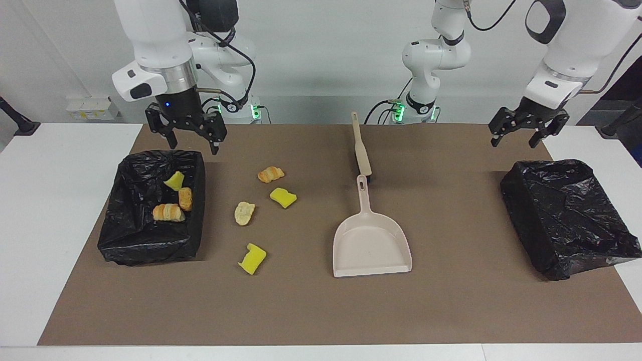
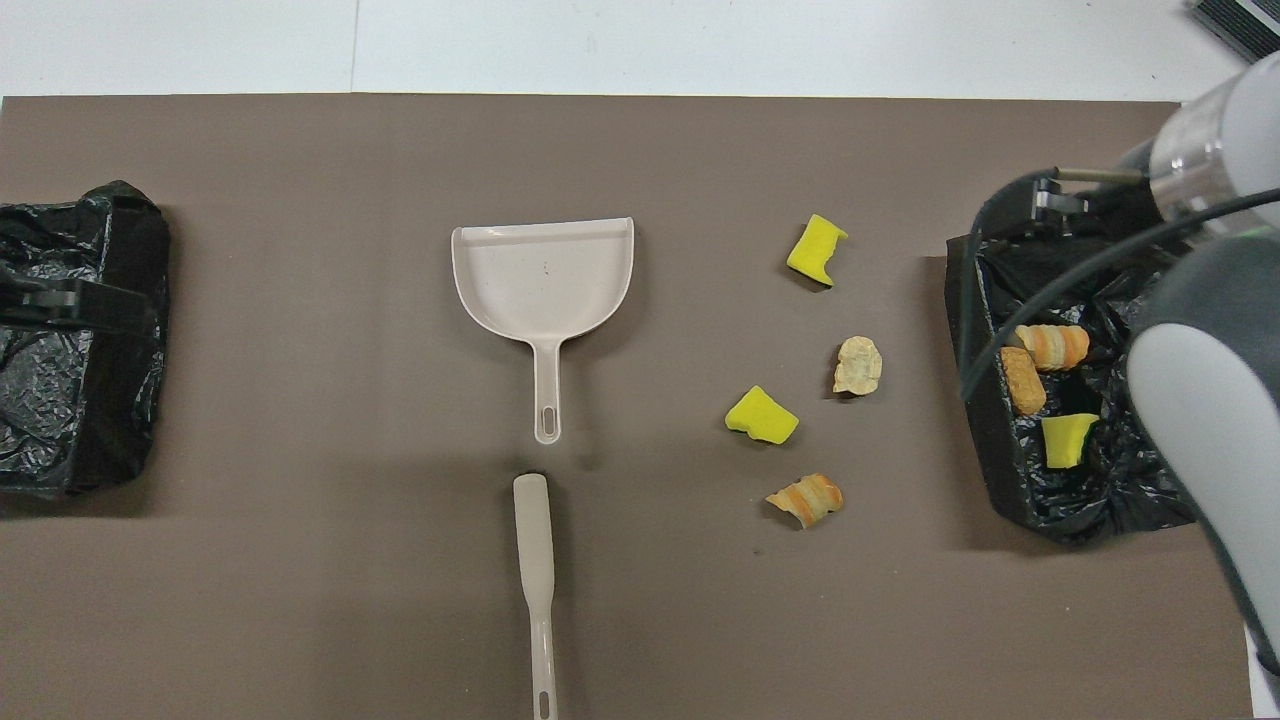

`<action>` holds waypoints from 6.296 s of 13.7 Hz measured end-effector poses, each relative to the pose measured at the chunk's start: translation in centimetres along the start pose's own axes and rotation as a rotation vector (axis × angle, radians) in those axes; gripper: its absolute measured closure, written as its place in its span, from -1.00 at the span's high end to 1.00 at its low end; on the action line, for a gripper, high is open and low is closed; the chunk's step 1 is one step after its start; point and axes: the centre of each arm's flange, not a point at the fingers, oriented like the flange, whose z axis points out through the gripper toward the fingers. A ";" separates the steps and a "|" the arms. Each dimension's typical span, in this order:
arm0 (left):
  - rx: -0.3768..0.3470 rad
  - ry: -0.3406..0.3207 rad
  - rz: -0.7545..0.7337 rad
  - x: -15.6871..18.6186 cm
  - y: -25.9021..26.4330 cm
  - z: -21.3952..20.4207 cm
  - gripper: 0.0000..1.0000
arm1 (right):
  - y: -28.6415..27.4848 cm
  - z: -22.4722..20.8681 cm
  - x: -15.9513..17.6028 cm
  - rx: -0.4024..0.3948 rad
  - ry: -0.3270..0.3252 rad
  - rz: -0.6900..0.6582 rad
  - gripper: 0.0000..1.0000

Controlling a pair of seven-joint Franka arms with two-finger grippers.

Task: Sweep and dump trash in bin

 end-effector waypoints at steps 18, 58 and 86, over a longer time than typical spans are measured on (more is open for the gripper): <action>-0.033 -0.009 -0.038 -1.1 31.8 26.1 0.81 | 2.4 -0.7 -6.1 0.008 -0.136 -0.018 1.00; 0.002 -0.140 1.438 4.6 -6.3 21.1 -0.36 | -12.6 -0.4 -12.5 0.023 -0.156 -0.192 1.00; 0.030 -0.106 1.499 1.7 -2.7 23.5 -0.36 | -37.9 27.8 -38.8 0.096 -0.248 -0.072 0.10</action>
